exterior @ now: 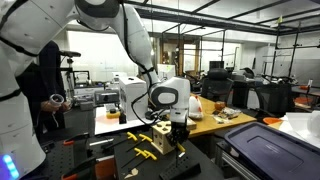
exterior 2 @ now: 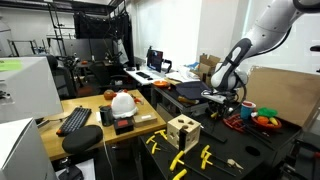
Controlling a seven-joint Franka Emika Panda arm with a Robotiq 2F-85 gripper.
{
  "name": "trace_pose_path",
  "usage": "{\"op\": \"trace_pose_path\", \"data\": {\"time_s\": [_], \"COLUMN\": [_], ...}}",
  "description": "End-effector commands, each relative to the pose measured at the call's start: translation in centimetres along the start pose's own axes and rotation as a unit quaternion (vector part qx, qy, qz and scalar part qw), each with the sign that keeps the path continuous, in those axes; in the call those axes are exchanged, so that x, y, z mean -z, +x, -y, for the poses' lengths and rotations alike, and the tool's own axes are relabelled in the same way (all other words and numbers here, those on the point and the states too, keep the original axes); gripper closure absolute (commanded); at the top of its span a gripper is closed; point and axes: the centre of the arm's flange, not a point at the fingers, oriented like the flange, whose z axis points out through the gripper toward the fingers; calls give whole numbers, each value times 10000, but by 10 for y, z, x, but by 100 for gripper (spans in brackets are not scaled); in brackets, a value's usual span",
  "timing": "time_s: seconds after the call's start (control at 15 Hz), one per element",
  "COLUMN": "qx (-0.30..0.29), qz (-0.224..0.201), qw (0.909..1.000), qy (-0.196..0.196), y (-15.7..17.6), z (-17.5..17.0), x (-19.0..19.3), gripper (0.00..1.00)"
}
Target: Put one yellow handle in the wooden box and then on the black stand
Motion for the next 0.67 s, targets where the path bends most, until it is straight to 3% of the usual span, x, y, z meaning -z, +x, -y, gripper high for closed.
{"op": "trace_pose_path", "data": {"time_s": [0.0,0.6], "qx": [46,128], "qz": [105,146], "qw": [9999,9998], "qy": [-3,2], "y": [2,1], "z": [-6,-5], "x": [3,3], "gripper": [96,96]}}
